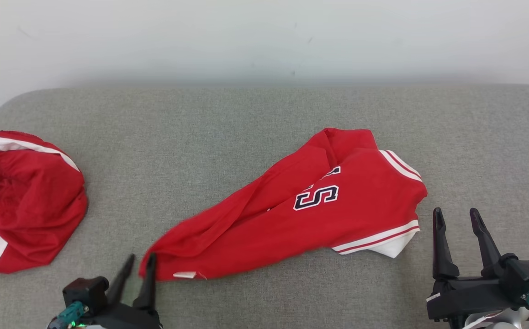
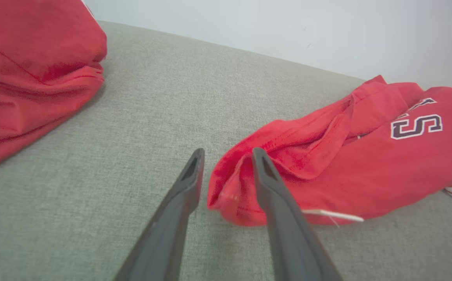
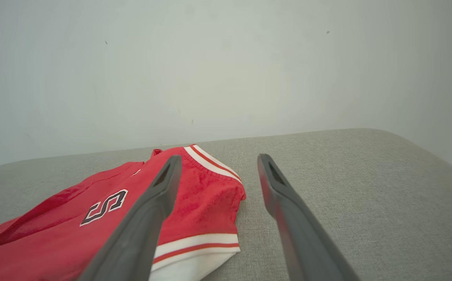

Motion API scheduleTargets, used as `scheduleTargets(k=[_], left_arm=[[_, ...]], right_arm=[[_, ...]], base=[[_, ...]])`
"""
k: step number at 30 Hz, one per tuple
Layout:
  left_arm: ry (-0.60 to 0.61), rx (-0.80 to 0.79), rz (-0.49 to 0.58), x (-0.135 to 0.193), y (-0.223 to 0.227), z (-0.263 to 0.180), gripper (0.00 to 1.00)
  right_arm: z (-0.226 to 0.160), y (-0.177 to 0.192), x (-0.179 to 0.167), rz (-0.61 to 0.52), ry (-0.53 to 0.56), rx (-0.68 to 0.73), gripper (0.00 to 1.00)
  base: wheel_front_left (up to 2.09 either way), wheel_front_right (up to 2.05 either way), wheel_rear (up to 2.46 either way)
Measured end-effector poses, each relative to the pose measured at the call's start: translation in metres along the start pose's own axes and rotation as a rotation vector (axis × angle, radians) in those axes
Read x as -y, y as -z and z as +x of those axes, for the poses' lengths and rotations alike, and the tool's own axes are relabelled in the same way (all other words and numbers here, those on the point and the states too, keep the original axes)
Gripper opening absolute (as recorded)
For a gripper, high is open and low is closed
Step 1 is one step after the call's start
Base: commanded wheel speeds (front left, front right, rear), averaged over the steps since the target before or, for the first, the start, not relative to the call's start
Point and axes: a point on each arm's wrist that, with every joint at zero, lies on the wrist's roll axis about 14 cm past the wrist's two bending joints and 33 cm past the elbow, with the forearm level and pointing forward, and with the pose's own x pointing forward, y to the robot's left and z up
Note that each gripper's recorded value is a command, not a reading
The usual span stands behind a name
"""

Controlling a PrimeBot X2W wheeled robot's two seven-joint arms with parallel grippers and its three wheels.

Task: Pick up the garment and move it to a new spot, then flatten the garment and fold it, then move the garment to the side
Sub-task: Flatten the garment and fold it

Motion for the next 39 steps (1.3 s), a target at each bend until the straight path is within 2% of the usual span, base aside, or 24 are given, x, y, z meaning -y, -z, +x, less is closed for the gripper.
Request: scheduleTargets(k=[9, 14, 18, 30, 39], left_arm=[[0.001, 0.235, 0.058, 0.01, -0.066, -0.004, 1.0], [-0.019, 0.327, 0.095, 0.009, -0.088, -0.016, 1.0], [-0.043, 0.355, 0.148, 0.004, -0.094, -0.025, 1.0], [-0.089, 0.352, 0.154, -0.011, -0.086, -0.042, 1.0], [-0.095, 0.363, 0.153, -0.011, -0.087, -0.042, 1.0]], right_arm=[[-0.005, -0.007, 0.005, -0.009, 0.01, 0.015, 1.0], [-0.011, -0.007, 0.008, -0.009, 0.018, 0.014, 1.0], [-0.014, -0.009, 0.01, -0.01, 0.02, 0.017, 1.0], [-0.027, 0.01, 0.013, -0.009, 0.031, -0.046, 1.0], [-0.012, 0.034, 0.006, -0.062, -0.039, -0.135, 1.0]], base=[[0.0, 0.0, 0.0], [0.0, 0.0, 0.0], [0.0, 0.0, 0.0], [0.0, 0.0, 0.0], [0.0, 0.0, 0.0]])
